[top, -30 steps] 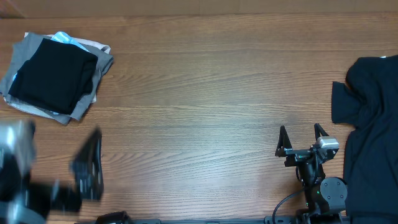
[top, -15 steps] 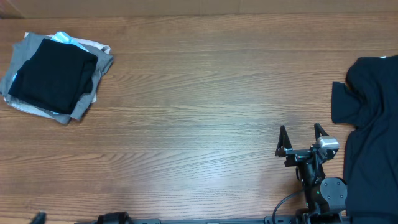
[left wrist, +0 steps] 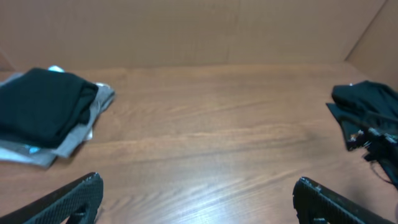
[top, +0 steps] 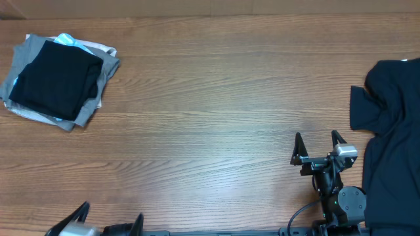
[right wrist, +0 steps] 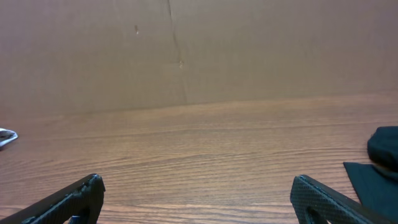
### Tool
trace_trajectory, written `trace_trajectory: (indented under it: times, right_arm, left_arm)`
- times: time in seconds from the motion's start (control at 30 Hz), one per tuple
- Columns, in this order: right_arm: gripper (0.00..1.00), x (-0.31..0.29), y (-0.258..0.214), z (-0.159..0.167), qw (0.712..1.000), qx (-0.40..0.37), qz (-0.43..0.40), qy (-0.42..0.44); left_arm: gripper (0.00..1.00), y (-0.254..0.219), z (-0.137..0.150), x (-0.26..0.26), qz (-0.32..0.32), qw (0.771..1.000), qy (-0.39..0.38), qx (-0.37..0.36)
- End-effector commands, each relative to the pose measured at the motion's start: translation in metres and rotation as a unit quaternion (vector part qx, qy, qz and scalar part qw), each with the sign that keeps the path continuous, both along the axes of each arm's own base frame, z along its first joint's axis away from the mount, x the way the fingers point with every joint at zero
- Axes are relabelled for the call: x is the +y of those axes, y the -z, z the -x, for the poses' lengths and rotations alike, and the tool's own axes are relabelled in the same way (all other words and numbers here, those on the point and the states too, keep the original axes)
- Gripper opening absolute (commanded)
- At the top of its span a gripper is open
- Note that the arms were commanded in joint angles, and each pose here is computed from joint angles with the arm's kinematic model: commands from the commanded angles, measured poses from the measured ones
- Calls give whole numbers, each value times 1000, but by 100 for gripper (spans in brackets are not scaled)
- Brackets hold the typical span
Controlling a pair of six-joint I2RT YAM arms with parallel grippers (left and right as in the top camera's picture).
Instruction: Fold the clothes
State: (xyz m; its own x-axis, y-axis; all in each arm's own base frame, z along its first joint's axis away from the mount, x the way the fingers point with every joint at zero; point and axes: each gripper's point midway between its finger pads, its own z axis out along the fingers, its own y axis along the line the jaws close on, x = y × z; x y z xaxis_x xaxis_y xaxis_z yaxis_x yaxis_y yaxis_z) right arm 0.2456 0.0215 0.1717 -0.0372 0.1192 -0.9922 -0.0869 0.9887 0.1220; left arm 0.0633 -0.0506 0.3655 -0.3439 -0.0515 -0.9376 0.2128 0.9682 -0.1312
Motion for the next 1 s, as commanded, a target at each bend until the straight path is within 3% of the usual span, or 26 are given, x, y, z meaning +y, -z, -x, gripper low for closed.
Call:
trace_trajectory:
  times: [0.0, 0.53, 0.7, 0.97]
  right_arm:
    - [100, -3, 2, 0, 1000, -2, -2, 8]
    - [100, -3, 2, 0, 1000, -2, -2, 8]
    - [100, -3, 2, 0, 1000, -2, -2, 8]
    - [100, -3, 2, 0, 1000, -2, -2, 8]
  left_arm:
    - [100, 23, -13, 1, -8, 1000, 7, -14]
    - [100, 61, -124, 3, 5, 974, 19, -224]
    - [100, 87, -150, 26, 68, 973, -57, -215]
    - [100, 138, -170, 59, 109, 965, -159, -176]
